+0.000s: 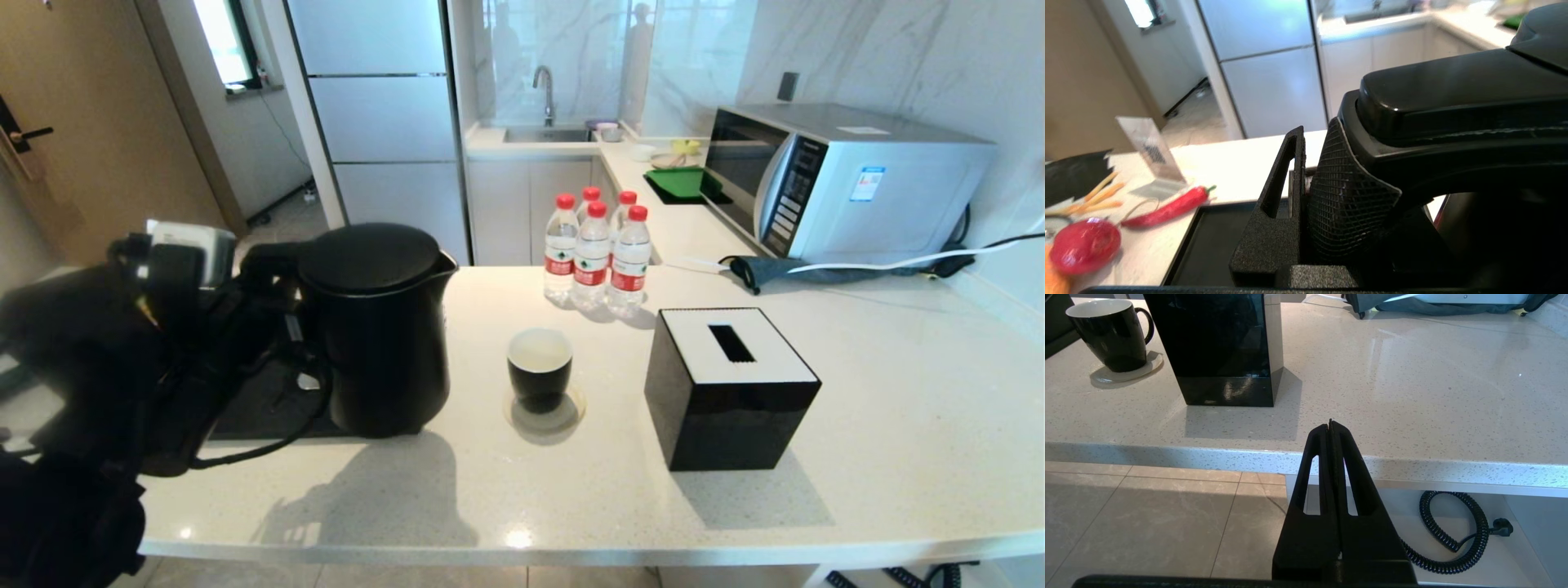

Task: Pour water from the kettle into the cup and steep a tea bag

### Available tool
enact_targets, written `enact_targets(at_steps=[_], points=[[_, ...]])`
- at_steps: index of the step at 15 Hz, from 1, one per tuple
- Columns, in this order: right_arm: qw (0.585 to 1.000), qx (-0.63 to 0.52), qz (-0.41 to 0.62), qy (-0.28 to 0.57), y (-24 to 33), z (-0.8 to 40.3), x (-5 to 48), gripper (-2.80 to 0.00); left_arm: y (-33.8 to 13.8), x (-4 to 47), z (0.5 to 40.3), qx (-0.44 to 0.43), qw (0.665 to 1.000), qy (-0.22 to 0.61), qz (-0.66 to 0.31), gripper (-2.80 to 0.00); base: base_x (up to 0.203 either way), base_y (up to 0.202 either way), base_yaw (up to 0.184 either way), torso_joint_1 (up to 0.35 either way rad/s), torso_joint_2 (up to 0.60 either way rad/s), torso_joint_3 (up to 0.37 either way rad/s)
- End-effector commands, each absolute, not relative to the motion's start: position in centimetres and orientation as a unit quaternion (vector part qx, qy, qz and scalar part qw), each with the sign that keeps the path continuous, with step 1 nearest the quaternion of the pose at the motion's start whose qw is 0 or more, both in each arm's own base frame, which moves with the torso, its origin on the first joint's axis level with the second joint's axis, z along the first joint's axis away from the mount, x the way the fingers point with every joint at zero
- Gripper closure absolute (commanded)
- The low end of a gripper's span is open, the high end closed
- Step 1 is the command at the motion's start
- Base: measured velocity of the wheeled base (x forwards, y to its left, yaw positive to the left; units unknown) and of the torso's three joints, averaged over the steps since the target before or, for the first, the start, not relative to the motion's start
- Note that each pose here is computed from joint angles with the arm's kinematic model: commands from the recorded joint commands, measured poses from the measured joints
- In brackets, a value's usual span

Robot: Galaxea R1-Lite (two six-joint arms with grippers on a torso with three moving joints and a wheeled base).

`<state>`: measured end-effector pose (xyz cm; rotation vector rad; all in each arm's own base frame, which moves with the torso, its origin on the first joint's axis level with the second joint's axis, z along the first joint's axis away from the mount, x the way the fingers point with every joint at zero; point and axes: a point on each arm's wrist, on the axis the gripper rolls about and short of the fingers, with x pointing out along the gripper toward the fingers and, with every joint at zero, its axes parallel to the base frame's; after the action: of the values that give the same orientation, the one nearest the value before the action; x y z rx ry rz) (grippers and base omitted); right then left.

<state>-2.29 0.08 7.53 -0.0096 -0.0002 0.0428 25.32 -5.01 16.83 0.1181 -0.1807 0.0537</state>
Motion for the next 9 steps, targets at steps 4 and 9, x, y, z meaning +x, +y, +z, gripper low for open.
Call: enact_targets(at_steps=[4,9], points=[[1.000,-0.005,0.022,0.000,0.1,7.5,-2.3,0.00,-7.4,25.2,16.7,0.070,0.992,-0.079,0.066,0.00,0.000,0.000,0.000,0.000,0.00,0.000],[1.000,-0.005,0.022,0.000,0.1,7.5,-2.3,0.00,-8.9,24.5,16.6,0.077,0.987,-0.065,0.122,0.00,0.000,0.000,0.000,0.000,0.00,0.000]])
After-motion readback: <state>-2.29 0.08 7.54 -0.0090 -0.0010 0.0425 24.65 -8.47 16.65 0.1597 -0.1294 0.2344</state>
